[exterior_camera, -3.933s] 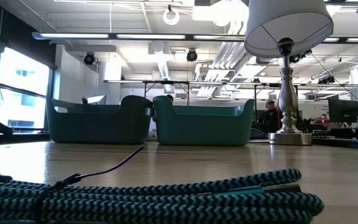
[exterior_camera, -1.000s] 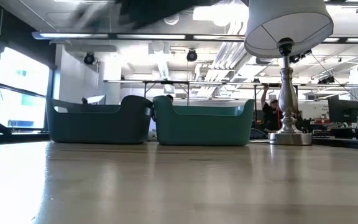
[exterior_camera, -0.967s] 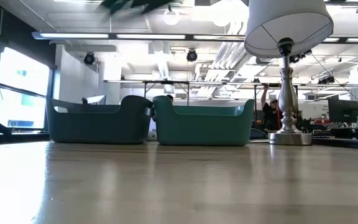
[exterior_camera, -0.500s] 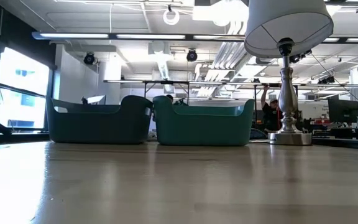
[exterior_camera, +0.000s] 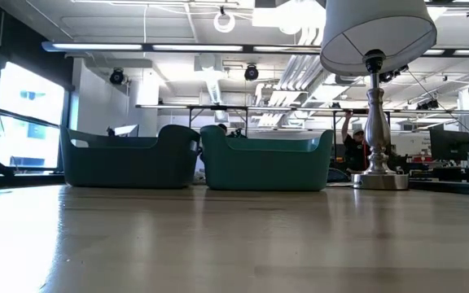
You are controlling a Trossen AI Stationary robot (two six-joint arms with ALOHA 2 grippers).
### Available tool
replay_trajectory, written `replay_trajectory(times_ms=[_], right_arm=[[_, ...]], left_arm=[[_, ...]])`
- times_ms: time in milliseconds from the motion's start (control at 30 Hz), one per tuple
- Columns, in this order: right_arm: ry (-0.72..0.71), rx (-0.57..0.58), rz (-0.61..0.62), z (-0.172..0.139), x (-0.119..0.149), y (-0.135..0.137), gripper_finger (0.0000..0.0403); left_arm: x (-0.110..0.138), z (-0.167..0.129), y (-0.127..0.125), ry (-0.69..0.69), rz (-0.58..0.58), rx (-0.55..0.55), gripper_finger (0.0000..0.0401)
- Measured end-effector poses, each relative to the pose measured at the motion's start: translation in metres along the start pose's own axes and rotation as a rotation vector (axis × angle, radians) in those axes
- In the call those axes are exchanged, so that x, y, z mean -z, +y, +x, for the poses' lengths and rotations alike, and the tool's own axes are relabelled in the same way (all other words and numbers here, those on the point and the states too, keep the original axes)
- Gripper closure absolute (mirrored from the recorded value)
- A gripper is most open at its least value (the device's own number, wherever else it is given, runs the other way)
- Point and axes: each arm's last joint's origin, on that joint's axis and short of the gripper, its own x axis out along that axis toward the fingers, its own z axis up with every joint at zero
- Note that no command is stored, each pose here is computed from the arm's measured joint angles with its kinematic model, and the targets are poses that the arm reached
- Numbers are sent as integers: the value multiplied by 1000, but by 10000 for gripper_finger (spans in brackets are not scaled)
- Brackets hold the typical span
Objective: Pick & Place USB Port
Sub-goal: Put the black and blue charger cable into the green bin
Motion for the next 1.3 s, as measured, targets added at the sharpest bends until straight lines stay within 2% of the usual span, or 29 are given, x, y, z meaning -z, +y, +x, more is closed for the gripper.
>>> replay_trajectory(times_ms=[133, 200, 400, 567, 733, 867, 1300], right_arm=[[-81, -215, -20, 15, -16, 0, 247], [-123, -250, 7, 21, -22, -2, 247], [-103, -82, -12, 25, -24, -9, 247], [-87, -63, -24, 25, -22, -9, 247], [-85, -58, 33, 20, -22, -7, 247], [-76, -9, 23, 18, -21, -8, 247], [-88, -120, 22, 49, -21, -18, 249]], left_arm=[[2, 3, 5, -11, 1, 29, 395], [2, 3, 4, -14, 1, 37, 395], [1, 3, 3, -19, 5, 47, 395], [1, 2, 3, -22, 9, 56, 395], [-3, -2, 6, -35, 22, 58, 395], [-5, -5, 8, -46, 21, 66, 395], [-5, -5, 8, -50, 28, 80, 395]])
